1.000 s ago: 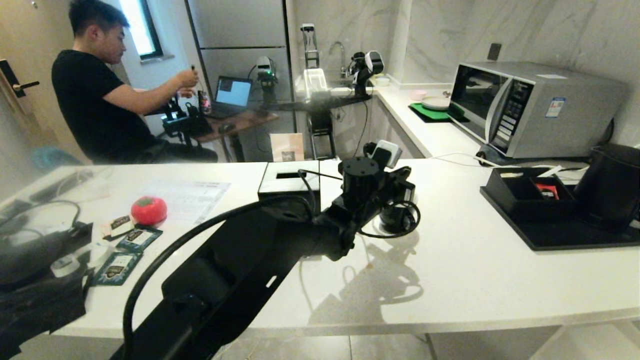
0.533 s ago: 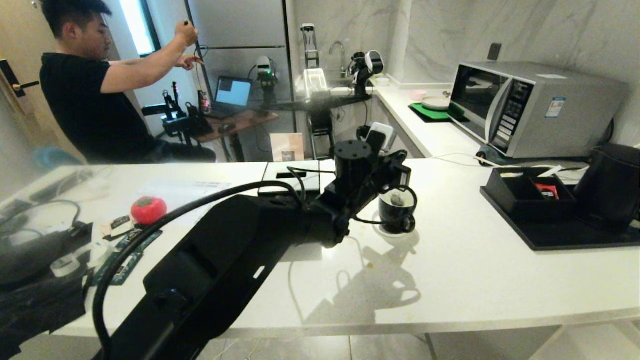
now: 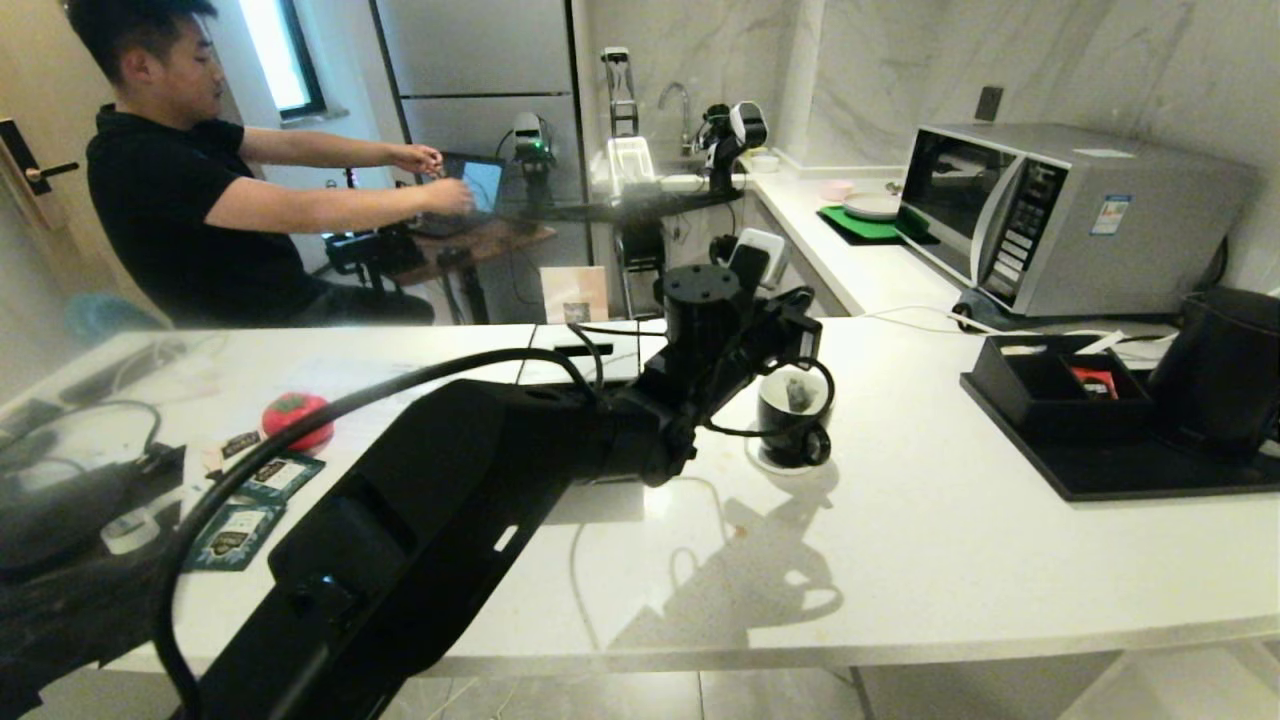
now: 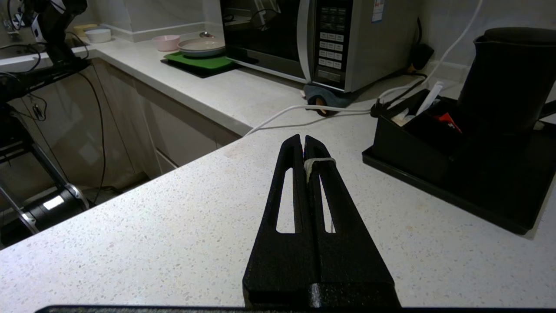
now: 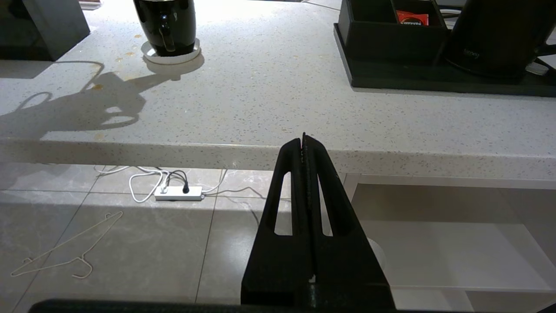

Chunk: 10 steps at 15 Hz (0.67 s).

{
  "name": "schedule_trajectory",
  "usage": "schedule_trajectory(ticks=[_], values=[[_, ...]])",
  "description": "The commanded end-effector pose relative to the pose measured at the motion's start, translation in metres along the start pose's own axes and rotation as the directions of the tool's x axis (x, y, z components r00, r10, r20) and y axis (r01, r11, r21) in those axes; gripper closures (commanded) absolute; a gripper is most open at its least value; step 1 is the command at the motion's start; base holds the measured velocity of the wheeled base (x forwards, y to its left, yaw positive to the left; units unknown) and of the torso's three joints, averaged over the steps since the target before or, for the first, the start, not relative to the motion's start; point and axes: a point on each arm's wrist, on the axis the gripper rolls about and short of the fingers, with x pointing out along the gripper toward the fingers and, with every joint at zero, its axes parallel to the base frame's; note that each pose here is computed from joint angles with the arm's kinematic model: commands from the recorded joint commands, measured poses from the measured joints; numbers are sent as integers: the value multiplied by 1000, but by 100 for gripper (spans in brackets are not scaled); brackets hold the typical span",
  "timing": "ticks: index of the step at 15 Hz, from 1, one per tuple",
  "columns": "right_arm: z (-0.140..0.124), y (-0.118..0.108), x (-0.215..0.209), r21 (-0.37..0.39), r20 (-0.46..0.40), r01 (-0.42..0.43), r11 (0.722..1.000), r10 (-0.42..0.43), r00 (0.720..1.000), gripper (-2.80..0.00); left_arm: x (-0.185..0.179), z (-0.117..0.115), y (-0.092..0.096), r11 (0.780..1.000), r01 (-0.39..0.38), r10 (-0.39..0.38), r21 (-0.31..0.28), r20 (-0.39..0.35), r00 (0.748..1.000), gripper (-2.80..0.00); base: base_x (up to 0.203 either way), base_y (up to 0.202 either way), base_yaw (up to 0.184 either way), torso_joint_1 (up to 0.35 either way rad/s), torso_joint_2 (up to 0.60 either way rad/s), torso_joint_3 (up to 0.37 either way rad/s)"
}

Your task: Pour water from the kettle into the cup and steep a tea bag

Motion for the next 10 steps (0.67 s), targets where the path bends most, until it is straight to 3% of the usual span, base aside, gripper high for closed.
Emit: schedule_trajectory(ticks=[1,10], values=[[0,0,0,-1,-1,0,1000,0,1000,0,0,-1,0,1000,1,-1,1,2,1000,0,0,0,0,0,0,0],[0,0,0,-1,0,0,1000,0,1000,0,2,-33,-8,1000,17,-16,5,-45,999,0,0,0,0,0,0,0]])
